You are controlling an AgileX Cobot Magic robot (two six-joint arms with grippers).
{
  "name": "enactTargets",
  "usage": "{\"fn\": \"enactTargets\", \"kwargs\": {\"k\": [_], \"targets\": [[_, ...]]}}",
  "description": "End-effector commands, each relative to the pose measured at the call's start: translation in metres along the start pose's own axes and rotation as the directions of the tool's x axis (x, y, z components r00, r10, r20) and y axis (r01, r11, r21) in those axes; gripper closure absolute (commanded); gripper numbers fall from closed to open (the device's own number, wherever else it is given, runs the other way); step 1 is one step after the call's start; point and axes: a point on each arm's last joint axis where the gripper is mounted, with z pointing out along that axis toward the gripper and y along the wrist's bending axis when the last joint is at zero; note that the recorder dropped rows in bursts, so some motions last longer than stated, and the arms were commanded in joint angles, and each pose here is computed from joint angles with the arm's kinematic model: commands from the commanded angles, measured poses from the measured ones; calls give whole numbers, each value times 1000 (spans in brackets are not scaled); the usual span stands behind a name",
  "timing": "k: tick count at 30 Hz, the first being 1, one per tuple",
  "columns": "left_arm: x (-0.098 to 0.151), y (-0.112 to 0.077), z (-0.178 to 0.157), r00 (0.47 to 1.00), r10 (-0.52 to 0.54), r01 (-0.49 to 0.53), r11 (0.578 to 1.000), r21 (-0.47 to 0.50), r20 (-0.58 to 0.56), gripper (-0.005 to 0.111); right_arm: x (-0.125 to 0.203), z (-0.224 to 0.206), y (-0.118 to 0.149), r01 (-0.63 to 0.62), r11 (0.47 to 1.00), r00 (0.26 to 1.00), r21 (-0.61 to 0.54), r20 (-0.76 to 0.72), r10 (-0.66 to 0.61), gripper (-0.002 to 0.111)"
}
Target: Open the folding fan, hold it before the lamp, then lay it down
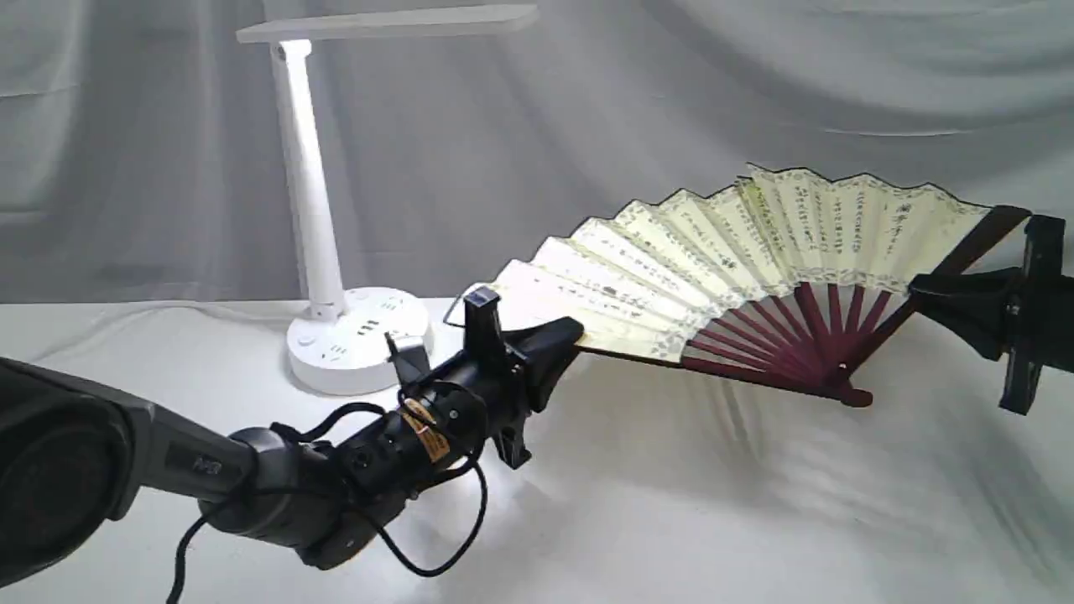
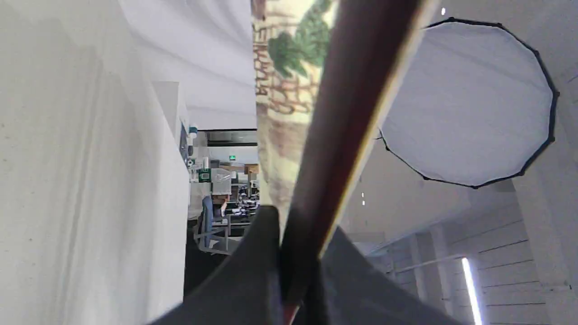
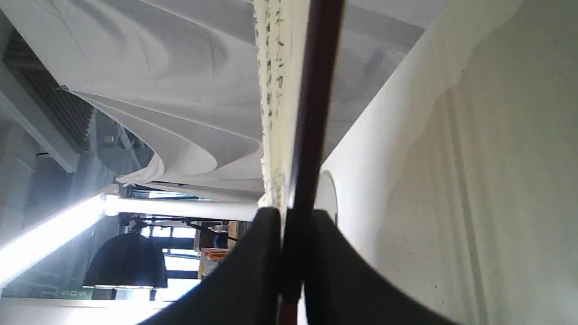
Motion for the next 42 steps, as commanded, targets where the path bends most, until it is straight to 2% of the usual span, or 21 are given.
{"fn": "enactTargets", "kwargs": {"k": [1,12,28,38,42], "targets": [[-4,-28,0,998,-46,40,992,123,43,107,-9,-15,-6,41,997,998,58,48,-44,108],[1,-43,-21,979,5,-28,993,113,203,107,-16,-33,-9,30,998,997,60,75,-34,108],[8,-54,-27,963,10,-44,992,120,270,107,-24,-55,-13,11,998,993,57,113,-17,108],[9,-55,-28,964,-3,-31,992,122,268,107,-24,-55,-13,4,998,993,56,114,-11,108],[10,-63,-40,952,-17,-20,993,117,306,107,-22,-50,-12,5,999,994,50,106,-10,108]]}}
